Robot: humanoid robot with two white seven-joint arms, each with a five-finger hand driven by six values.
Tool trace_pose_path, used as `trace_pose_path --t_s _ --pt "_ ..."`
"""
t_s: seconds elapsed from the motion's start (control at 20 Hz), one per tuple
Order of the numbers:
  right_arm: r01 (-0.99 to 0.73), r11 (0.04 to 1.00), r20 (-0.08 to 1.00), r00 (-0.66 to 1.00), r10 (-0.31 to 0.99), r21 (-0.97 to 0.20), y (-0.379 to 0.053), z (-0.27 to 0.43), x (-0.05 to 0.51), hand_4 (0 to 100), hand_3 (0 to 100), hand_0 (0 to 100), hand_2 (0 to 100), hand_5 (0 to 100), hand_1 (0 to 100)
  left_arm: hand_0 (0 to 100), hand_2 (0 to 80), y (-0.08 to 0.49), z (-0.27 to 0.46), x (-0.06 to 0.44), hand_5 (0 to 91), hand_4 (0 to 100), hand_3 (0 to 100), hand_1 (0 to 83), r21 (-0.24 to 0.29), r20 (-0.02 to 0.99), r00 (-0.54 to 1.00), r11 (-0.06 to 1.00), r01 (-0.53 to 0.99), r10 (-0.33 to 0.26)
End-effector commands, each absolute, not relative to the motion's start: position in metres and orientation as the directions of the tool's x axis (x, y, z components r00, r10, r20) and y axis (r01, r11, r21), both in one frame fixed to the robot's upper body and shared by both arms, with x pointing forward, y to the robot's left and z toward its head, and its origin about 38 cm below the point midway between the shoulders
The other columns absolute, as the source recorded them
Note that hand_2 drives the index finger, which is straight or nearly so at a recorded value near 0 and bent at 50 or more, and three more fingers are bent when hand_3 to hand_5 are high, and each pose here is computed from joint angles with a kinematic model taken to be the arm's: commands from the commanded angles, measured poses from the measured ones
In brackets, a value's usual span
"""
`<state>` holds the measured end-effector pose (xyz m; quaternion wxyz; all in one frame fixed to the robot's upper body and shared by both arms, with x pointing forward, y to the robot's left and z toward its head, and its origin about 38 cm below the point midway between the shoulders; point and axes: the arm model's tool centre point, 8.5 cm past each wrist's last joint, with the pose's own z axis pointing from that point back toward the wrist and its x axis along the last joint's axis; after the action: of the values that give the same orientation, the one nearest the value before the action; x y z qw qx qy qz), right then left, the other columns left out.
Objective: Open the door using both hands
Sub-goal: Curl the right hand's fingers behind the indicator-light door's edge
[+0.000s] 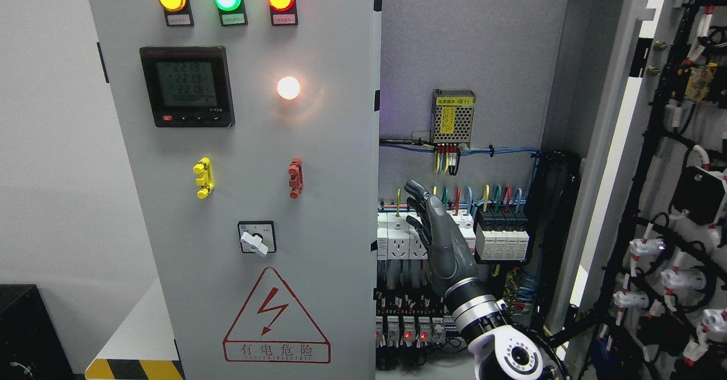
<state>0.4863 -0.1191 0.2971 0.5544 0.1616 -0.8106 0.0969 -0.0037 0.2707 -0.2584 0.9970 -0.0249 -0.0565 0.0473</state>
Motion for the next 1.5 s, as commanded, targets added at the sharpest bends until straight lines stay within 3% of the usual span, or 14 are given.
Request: trace_pose_path --t_s 0.0,0.95,1.25,1.45 --pt "-0.383 0.923 0.932 -0.317 -0.173 0.041 -0.126 0.298 0.486 0 0 0 0 0 0 0 0.0 0.268 -0.259 0.007 0.0 0 0 0.0 -0.061 0.126 0.987 0.994 -0.088 0.095" --pt "-0.472 0.882 0.939 -0.302 -0.163 0.001 -0.111 0.312 0.489 0 0 0 0 0 0 0 0.0 0.271 -0.258 0.007 0.0 0 0 0.0 -0.058 0.127 0.987 0.994 -0.089 0.096" --pt "-0.513 0.853 0.953 -0.204 -0.224 0.090 -0.110 0.305 0.491 0 0 0 0 0 0 0 0.0 0.268 -0.259 0.007 0.0 0 0 0.0 -0.061 0.126 0.987 0.994 -0.089 0.097" --pt "-0.515 0.853 0.950 -0.216 -0.224 0.084 -0.110 0.313 0.492 0 0 0 0 0 0 0 0.0 0.268 -0.259 0.008 0.0 0 0 0.0 -0.061 0.128 0.987 0.994 -0.088 0.095"
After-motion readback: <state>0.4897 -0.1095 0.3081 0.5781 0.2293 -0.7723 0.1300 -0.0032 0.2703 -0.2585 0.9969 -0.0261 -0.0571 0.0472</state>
